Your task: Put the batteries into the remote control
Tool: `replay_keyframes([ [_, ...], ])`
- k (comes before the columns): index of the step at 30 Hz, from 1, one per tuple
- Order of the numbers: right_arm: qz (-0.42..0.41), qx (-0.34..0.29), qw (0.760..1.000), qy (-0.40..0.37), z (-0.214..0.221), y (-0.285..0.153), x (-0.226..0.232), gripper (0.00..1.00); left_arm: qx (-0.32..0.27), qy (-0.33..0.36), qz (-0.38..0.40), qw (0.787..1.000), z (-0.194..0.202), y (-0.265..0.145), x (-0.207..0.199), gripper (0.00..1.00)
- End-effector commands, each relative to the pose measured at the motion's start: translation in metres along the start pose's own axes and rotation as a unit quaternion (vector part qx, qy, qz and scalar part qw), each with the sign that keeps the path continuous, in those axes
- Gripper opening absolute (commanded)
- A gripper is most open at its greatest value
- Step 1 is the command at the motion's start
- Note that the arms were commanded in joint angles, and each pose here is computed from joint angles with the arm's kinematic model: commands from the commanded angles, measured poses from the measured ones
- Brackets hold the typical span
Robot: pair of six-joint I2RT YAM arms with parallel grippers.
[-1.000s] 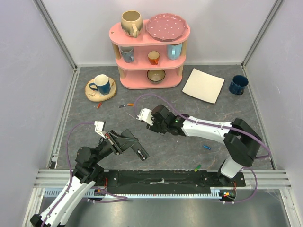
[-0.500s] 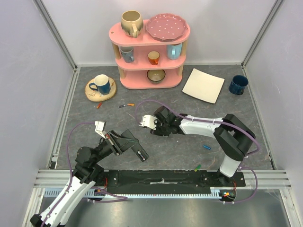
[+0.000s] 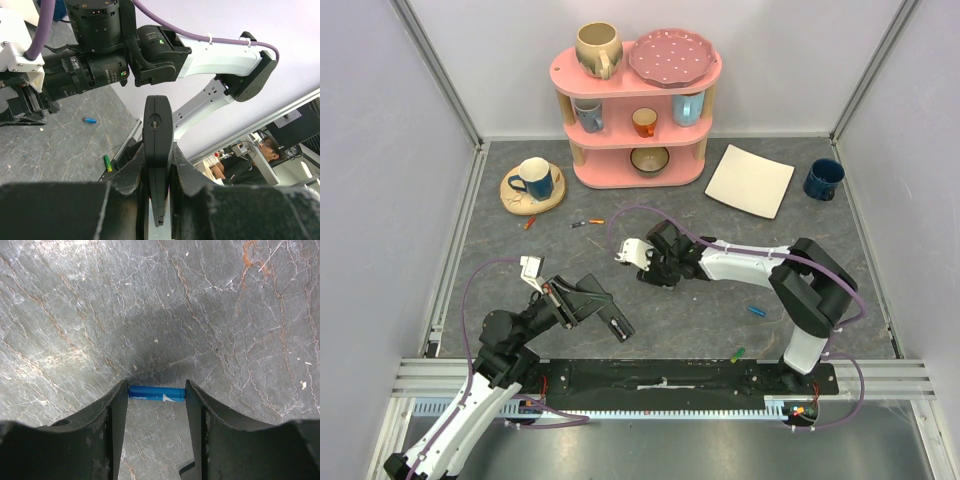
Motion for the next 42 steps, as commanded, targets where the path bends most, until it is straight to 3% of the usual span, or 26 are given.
replay_keyframes([
  [1, 0.014, -0.042, 0.999, 0.018, -0.025, -0.019, -0.008, 0.57, 0.009, -0.007, -0.003, 1.000, 0.018, -0.006, 0.023, 0.02],
  [9, 0.021, -0.050, 0.998, 0.027, -0.029, -0.025, -0.009, 0.75, 0.010, -0.006, 0.002, 1.000, 0.017, -0.006, 0.019, 0.02],
  [12, 0.072, -0.076, 0.993, 0.059, -0.039, -0.036, -0.023, 0.77, 0.011, -0.006, 0.004, 1.000, 0.017, -0.006, 0.018, 0.02],
  [13, 0.105, -0.100, 0.983, 0.112, -0.047, -0.047, -0.032, 0.77, 0.010, -0.007, 0.003, 1.000, 0.017, -0.006, 0.018, 0.02],
  [14, 0.140, -0.132, 0.970, 0.148, -0.059, -0.055, -0.044, 0.77, 0.010, -0.007, 0.004, 1.000, 0.017, -0.006, 0.018, 0.02],
  [15, 0.224, -0.134, 0.945, 0.197, -0.054, -0.068, -0.067, 0.77, 0.010, -0.007, 0.003, 1.000, 0.016, -0.006, 0.018, 0.02],
  [16, 0.259, -0.162, 0.914, 0.267, -0.058, -0.081, -0.077, 0.79, 0.010, -0.008, 0.001, 1.000, 0.017, -0.006, 0.019, 0.02],
  [17, 0.274, -0.193, 0.846, 0.416, -0.056, -0.088, -0.090, 0.89, 0.007, -0.009, -0.002, 1.000, 0.017, -0.006, 0.021, 0.02],
  [18, 0.248, -0.199, 0.810, 0.493, -0.056, -0.087, -0.091, 0.96, 0.006, -0.010, -0.004, 1.000, 0.016, -0.006, 0.022, 0.02],
  [21, 0.133, -0.200, 0.791, 0.562, -0.059, -0.073, -0.079, 0.98, 0.004, -0.014, -0.008, 1.000, 0.017, -0.005, 0.025, 0.02],
  [22, 0.127, -0.243, 0.778, 0.566, -0.072, -0.081, -0.080, 0.98, 0.003, -0.015, -0.008, 1.000, 0.016, -0.005, 0.024, 0.02],
  [24, 0.135, -0.252, 0.755, 0.590, -0.070, -0.075, -0.063, 0.98, 0.004, -0.016, -0.008, 1.000, 0.016, -0.005, 0.024, 0.02],
  [25, 0.170, -0.217, 0.750, 0.601, -0.054, -0.070, -0.059, 0.98, 0.005, -0.015, -0.008, 1.000, 0.017, -0.005, 0.024, 0.02],
  [27, 0.198, -0.189, 0.742, 0.612, -0.063, -0.067, -0.051, 0.96, 0.007, -0.016, -0.011, 1.000, 0.018, -0.006, 0.025, 0.02],
  [28, 0.236, -0.140, 0.746, 0.607, -0.043, -0.053, -0.046, 0.93, 0.008, -0.017, -0.011, 1.000, 0.018, -0.006, 0.025, 0.02],
  [33, 0.253, -0.106, 0.734, 0.621, -0.029, -0.033, -0.026, 0.75, 0.008, -0.014, -0.010, 1.000, 0.017, -0.006, 0.024, 0.02],
  [42, 0.262, -0.070, 0.746, 0.608, -0.016, -0.019, -0.009, 0.55, 0.011, -0.018, -0.015, 1.000, 0.020, -0.006, 0.029, 0.02],
])
Point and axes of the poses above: each gripper's point midway between its finger pads, its own y axis out along the fingers, its own x axis along the line the jaws close on, z = x × y, the point moved 2 cm from there along -y, back along the fingers, and after that the axes turned 6 degrees about y, right-handed, at the moved point
